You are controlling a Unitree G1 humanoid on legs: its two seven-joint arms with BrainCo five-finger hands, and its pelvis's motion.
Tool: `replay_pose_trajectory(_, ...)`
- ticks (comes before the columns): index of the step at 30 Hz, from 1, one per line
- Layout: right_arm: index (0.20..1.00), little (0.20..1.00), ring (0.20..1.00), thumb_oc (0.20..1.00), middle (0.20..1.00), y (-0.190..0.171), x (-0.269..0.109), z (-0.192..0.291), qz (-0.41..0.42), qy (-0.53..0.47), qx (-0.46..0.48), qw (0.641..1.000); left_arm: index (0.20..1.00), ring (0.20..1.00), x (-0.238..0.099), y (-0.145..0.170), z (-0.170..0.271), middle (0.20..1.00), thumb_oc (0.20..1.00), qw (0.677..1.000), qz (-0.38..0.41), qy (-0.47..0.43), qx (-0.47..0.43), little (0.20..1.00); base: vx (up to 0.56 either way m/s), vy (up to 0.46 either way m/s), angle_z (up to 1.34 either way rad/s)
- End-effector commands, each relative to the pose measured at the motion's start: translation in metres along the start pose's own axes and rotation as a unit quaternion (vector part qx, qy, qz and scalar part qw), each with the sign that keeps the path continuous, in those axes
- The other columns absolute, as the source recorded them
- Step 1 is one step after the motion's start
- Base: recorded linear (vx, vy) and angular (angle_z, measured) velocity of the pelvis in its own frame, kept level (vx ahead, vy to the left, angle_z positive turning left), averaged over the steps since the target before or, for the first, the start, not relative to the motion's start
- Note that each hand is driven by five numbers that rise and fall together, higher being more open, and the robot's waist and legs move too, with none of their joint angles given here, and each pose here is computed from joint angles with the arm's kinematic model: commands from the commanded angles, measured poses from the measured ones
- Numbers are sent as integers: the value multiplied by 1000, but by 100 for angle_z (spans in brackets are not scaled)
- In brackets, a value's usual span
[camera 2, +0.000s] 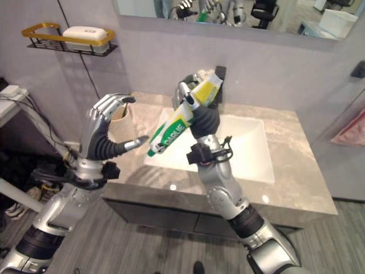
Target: Put brush and paste in cup on sink, flatten towel.
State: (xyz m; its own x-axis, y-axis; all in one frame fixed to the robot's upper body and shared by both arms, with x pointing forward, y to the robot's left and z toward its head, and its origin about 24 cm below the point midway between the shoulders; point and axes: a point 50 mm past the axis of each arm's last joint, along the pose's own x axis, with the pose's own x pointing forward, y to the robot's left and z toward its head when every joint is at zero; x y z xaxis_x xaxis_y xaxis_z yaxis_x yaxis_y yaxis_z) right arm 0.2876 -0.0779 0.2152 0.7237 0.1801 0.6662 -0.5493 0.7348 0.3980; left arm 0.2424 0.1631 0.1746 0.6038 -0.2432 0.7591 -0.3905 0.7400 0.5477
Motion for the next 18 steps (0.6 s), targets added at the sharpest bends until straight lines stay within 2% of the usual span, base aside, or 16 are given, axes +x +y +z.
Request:
replay_pose_trajectory(1,200,200,200,200,200,22,59,61,6,-177,-93,980,1000,1000,-18,8,12,1000,1000,991,-31,16,-132,1000,-1,-11,21)
replay_pose_trajectory(3,200,200,200,200,200,23,68,64,-1,-183,-107,977,1000,1000,-23,10,11,1000,1000,987,-45,31,-151,1000,-31,-13,37)
replay_pose_trajectory(4,200,200,200,200,200,27,80,75,-1,-205,-135,969,1000,1000,-38,8,4,1000,1000,978,-88,71,-174,1000,-29,-11,34)
replay_pose_trajectory(5,200,200,200,200,200,27,80,75,-2,-206,-135,969,1000,1000,-38,8,4,1000,1000,978,-89,70,-174,1000,-32,-11,20)
replay_pose_trajectory(8,200,200,200,200,200,38,103,90,9,-229,-199,953,1000,1000,-74,9,-18,1000,1000,957,-190,160,-150,1000,-22,1,43)
replay_pose_trajectory(9,200,200,200,200,200,38,105,92,6,-232,-204,951,1000,1000,-74,14,-18,1000,1000,956,-200,156,-146,1000,-33,6,31)
replay_pose_trajectory(10,200,200,200,200,200,44,116,99,11,-242,-240,940,1000,1000,-97,20,-36,1000,1000,938,-225,227,-132,1000,4,4,40)
replay_pose_trajectory(12,200,200,200,200,200,44,119,102,13,-243,-248,938,1000,1000,-103,23,-40,1000,1000,931,-233,247,-135,1000,-24,-7,42)
replay_pose_trajectory(18,200,200,200,200,200,42,139,110,8,-231,-315,920,1000,1000,-158,37,-70,1000,1000,862,-296,393,-122,1000,-17,-10,48)
